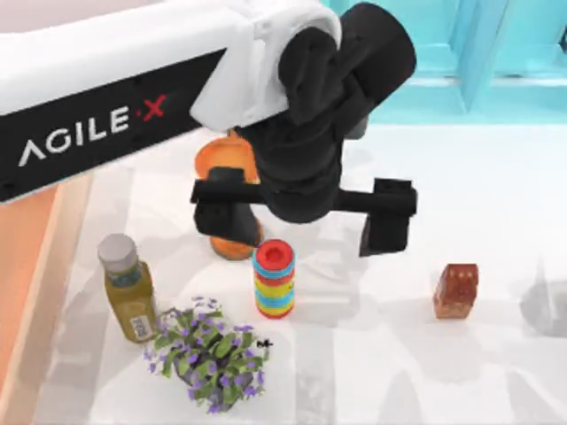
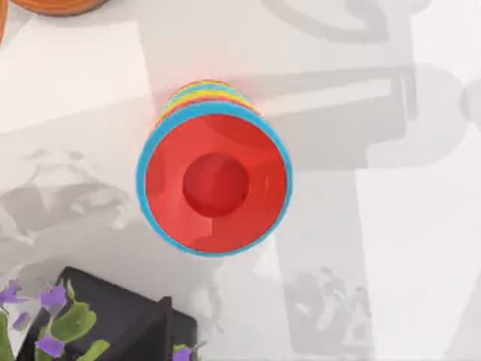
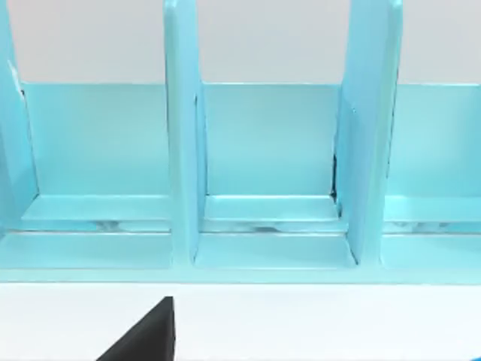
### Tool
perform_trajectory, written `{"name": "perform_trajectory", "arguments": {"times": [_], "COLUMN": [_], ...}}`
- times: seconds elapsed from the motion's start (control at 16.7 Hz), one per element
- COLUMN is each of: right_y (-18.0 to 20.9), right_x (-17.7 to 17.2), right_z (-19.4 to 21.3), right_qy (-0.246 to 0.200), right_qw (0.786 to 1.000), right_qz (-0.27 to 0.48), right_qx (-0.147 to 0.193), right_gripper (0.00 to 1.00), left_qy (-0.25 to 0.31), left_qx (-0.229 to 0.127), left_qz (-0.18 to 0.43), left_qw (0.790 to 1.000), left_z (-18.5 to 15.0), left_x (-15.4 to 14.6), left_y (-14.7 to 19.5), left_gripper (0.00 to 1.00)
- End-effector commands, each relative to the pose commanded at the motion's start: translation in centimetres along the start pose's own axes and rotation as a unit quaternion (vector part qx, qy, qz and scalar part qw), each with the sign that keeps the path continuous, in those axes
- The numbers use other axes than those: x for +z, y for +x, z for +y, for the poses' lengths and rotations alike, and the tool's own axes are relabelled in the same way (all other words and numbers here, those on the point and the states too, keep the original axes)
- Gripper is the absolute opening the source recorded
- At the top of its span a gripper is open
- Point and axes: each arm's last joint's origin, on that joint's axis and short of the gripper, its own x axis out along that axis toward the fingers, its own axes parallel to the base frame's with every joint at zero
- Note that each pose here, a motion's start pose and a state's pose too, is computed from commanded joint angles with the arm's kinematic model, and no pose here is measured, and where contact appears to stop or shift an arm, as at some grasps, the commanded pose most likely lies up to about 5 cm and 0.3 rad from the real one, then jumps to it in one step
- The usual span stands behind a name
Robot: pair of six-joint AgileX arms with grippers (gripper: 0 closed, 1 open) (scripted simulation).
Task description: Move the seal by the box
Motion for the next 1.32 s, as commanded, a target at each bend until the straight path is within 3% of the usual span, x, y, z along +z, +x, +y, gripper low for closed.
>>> {"name": "perform_trajectory", "arguments": {"times": [0.3, 0.54, 0.96, 1.32], "right_y": [0.0, 0.0, 0.0, 0.0], "right_x": [0.0, 0.0, 0.0, 0.0], "right_z": [0.0, 0.0, 0.0, 0.0], "right_qy": [0.000, 0.000, 0.000, 0.000], "right_qw": [1.000, 1.000, 1.000, 1.000], "right_qz": [0.000, 0.000, 0.000, 0.000], "right_qx": [0.000, 0.000, 0.000, 0.000], "right_gripper": [1.00, 1.00, 1.00, 1.00], "left_qy": [0.004, -0.017, -0.071, -0.076], "left_qx": [0.081, 0.092, 0.052, 0.049], "left_qz": [0.072, 0.048, -0.026, -0.030], "left_qw": [0.994, 0.994, 0.996, 0.995], "left_z": [-9.5, -14.1, -16.2, -16.1], "left_x": [0.4, 0.2, 1.0, 1.2], "left_y": [5.0, 6.4, 5.2, 5.0], "left_gripper": [1.00, 1.00, 1.00, 1.00]}}
